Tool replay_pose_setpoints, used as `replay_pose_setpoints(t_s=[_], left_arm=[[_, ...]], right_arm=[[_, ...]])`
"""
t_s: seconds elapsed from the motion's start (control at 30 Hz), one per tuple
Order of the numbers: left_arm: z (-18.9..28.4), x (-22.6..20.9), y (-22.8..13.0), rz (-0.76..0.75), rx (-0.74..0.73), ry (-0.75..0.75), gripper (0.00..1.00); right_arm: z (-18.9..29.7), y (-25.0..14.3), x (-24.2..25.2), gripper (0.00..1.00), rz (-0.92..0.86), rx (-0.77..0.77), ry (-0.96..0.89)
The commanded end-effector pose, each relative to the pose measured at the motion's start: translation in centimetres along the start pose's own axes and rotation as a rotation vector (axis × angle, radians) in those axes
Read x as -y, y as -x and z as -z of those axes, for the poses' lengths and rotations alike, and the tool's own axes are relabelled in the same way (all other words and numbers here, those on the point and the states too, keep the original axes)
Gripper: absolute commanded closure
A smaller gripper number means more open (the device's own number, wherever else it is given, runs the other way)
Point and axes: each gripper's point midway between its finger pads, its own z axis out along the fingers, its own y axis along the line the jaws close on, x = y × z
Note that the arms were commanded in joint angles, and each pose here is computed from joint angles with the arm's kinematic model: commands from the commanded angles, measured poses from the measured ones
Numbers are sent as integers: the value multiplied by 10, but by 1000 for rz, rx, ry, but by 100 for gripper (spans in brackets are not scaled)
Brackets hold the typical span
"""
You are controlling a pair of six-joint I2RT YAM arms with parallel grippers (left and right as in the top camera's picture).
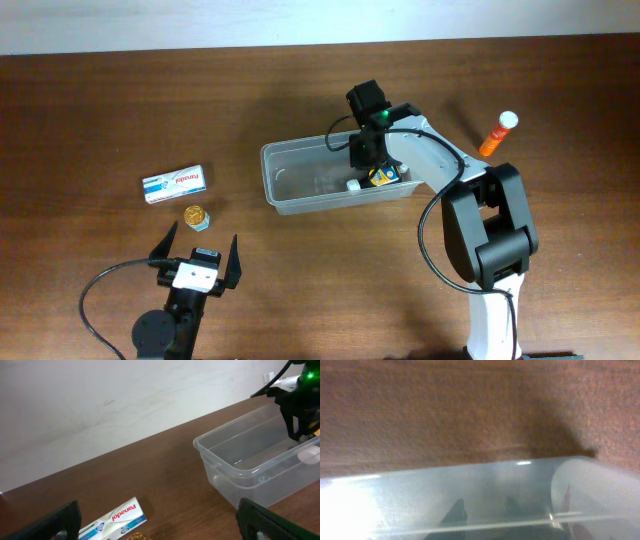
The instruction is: Pack container
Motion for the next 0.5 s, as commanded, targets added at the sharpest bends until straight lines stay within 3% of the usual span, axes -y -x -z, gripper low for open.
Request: replay_pose_setpoints(t_s=[0.0,0.47], left_arm=[[0,-2,-2,3,-2,13,1],[0,-2,-2,3,-2,13,1]], right_arm=[[-8,-11,8,81,5,-44,-27],[-6,-18,10,82,7,-73,-29]])
